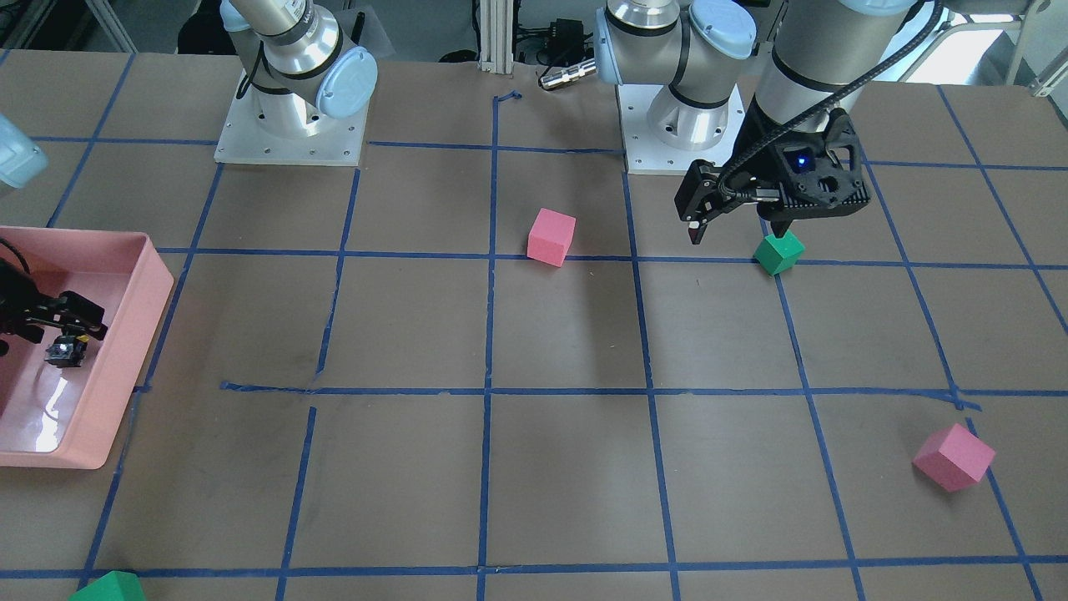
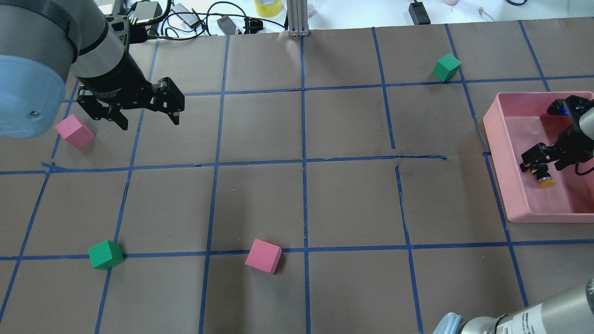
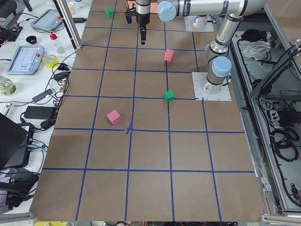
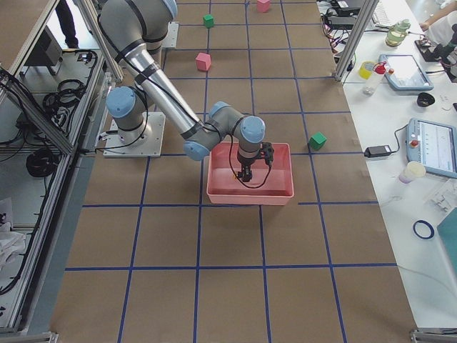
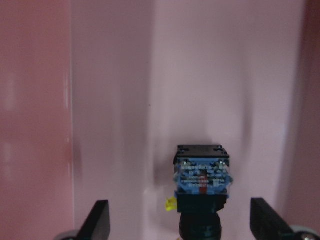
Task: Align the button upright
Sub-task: 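Close the right gripper on the black button body inside the tray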
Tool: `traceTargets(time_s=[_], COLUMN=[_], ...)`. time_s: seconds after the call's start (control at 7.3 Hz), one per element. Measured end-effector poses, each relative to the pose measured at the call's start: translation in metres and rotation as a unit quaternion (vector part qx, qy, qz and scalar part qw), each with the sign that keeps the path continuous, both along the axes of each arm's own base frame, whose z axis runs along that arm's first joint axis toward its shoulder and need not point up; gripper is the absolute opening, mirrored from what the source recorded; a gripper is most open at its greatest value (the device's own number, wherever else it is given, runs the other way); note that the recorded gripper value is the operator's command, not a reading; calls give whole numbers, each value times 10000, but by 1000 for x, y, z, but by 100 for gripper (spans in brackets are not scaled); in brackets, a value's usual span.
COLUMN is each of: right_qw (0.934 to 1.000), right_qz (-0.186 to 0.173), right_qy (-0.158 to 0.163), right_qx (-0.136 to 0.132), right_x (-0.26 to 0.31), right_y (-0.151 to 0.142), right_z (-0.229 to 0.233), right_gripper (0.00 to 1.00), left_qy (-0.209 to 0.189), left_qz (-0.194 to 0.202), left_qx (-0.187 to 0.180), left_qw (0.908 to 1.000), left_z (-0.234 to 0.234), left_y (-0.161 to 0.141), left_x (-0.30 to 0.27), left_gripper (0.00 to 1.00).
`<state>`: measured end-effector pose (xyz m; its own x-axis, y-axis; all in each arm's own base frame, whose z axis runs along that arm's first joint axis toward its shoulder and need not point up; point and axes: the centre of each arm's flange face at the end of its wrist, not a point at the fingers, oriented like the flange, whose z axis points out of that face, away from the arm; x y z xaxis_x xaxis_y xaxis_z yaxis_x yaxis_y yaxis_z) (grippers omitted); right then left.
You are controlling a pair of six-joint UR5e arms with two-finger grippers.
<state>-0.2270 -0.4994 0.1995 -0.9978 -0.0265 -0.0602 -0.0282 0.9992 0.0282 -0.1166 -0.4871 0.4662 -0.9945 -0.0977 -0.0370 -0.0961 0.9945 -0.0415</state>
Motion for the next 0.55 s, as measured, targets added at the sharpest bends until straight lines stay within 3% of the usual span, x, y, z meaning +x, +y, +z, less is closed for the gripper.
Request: traceTargets(time_s=[0.41,0.55], right_qw=[9999,9999], right_qz=[-10,-7], right_qy=[90,88], right_qx=[-62,-49], right_x=[0,1], right_y=[1,2], right_z=[-12,-14], right_gripper=[100,72], left_qy=[-11,-15], left_qz=[-1,0], left_qx=[-1,0], left_qw=[10000,10000], left_z=[0,0], left_y=[0,0], left_x=[0,0], left_gripper=[100,100])
